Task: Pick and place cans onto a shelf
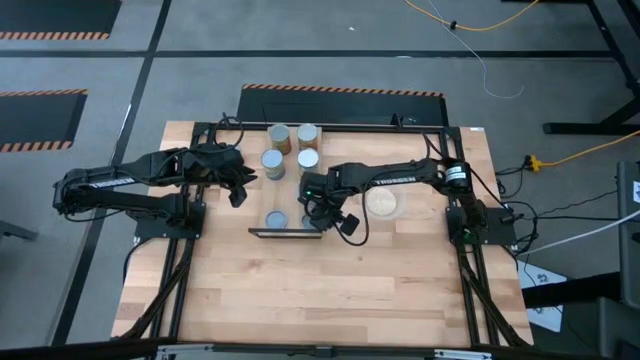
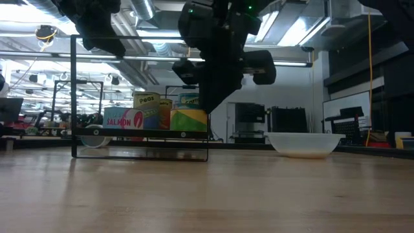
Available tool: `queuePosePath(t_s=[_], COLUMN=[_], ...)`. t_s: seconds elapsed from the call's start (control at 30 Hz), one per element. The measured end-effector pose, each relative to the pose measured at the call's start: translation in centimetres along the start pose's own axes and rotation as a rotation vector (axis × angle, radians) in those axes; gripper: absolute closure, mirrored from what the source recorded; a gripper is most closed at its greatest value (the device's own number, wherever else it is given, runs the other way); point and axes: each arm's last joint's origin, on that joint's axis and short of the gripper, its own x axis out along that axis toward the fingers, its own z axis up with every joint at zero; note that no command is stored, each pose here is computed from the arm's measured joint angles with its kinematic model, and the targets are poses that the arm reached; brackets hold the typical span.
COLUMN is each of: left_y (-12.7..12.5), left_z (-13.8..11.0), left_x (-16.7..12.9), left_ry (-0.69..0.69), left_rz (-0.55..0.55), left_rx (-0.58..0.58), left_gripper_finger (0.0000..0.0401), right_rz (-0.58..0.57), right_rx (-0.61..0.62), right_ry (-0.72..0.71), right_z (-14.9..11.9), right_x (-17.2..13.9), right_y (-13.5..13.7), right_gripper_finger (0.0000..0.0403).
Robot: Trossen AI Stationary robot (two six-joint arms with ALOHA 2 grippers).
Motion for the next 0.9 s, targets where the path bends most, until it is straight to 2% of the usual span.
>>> queuePosePath(t_s=[0.13,0.27,0.6,0.9], left_y=[0.0,0.0,0.0,0.0], left_z=[0.0,0.0,0.0,0.0], left_x=[0.0,0.0,0.0,-0.01], left_ry=[0.0,0.0,0.0,-0.001], left_rz=[0.0,0.0,0.0,0.0], left_rx=[0.0,0.0,0.0,0.0], left_gripper_finger=[0.0321,0.0321,0.0321,0.0321], right_rz=[-0.001,-0.002,-0.046,-0.038], right_rx=[0.001,0.012,0.359,0.573], right_ry=[0.001,0.001,-0.03,-0.039], right_z=[0.0,0.0,0.37,0.52], right_x=[0.0,0.0,0.03,0.08], right_y=[0.0,-0.01,-0.41,-0.33], right_gripper_finger=[0.0393,0.0387,0.039,0.0379])
